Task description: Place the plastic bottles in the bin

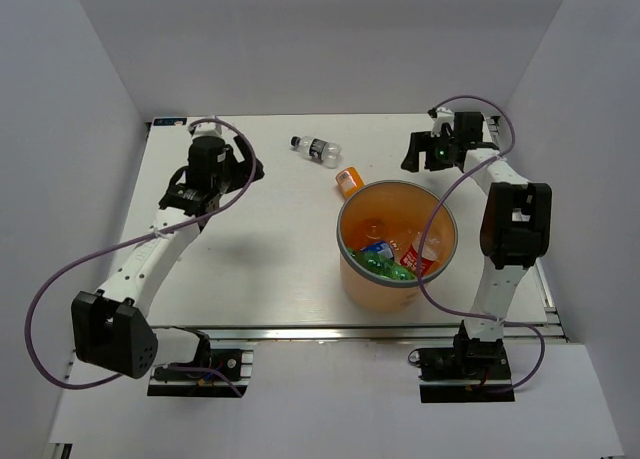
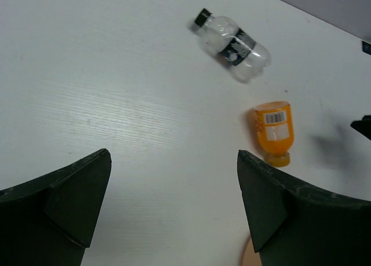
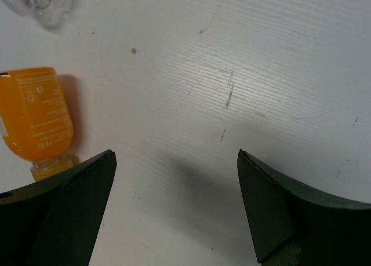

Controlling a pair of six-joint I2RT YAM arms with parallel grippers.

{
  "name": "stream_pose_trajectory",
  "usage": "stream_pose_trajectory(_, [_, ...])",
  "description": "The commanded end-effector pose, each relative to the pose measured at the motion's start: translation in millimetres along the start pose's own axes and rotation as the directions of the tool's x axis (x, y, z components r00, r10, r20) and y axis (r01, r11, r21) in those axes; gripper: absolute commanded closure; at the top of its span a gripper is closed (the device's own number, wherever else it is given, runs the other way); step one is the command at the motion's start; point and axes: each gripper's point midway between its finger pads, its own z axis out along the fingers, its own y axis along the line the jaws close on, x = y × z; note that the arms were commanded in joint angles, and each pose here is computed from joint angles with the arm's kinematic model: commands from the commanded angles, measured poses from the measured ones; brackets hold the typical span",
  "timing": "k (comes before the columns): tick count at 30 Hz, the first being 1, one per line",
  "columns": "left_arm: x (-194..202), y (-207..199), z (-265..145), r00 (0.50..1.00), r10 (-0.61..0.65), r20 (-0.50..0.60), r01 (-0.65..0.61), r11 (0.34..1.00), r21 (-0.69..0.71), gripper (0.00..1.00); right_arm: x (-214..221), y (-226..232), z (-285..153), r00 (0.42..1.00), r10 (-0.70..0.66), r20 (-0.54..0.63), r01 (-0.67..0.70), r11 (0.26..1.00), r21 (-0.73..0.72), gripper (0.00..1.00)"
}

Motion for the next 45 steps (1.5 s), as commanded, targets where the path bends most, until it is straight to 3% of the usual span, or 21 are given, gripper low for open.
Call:
stream_pose_trajectory(1, [-4.3,25.6,9.3,0.996,-0.082,0.016,0.083,0.996,-0.022,0.02,-17.0,12.9,4.3,0.994,-0.105,0.019,0.105,0.994,0.001,0.11])
stream_pose_trajectory(6, [-5.0,40.8,45.3,0.992,-0.124,-0.024,0.124,0.992,-0.003,0.02,-25.2,3.3,0.1,0.994,-0.105,0.035,0.103,0.992,0.07,0.11])
stream_pose_trajectory(10, [-20.6,2.6,88.4,0.987,-0.15,-0.057,0.157,0.975,0.156,0.02,-35.0,-13.9,-11.9,0.996,-0.061,0.066,0.048,0.982,0.182,0.11])
stream_pose_trajectory(16, [14.5,-28.4,177.9,0.948,-0.227,-0.224,0.285,0.919,0.272,0.02,-38.2,-17.1,-27.4,0.993,-0.037,0.111,0.028,0.996,0.088,0.11])
stream_pose_trajectory(17, [3.5,-41.1,185.6,0.95,-0.224,-0.216,0.284,0.908,0.307,0.02,-38.9,-8.4,-28.1,0.991,-0.067,0.114,0.064,0.997,0.031,0.11])
stream_pose_trajectory(18, [23.8,-38.9,204.3,0.939,-0.225,-0.261,0.3,0.907,0.295,0.02,-39.2,-3.5,-29.7,0.991,-0.087,0.104,0.087,0.996,0.007,0.11])
stream_pose_trajectory(20, [23.6,-54.9,213.7,0.94,-0.211,-0.267,0.294,0.898,0.327,0.02,-36.6,19.4,-25.9,0.98,-0.169,0.102,0.18,0.978,-0.11,0.11])
stream_pose_trajectory(24, [40.4,-51.7,219.7,0.937,-0.217,-0.275,0.303,0.897,0.323,0.02,-27.0,50.0,-7.3,0.955,-0.295,0.035,0.295,0.932,-0.211,0.11])
stream_pose_trajectory(30, [55.5,-30.6,199.7,0.949,-0.197,-0.245,0.263,0.924,0.278,0.02,-8.5,82.5,27.5,0.924,-0.378,-0.058,0.34,0.882,-0.325,0.11])
stream_pose_trajectory(45, [70.6,9.0,174.9,0.961,-0.17,-0.216,0.212,0.959,0.189,0.02,10.3,101.5,74.9,0.838,-0.506,-0.204,0.457,0.855,-0.246,0.11])
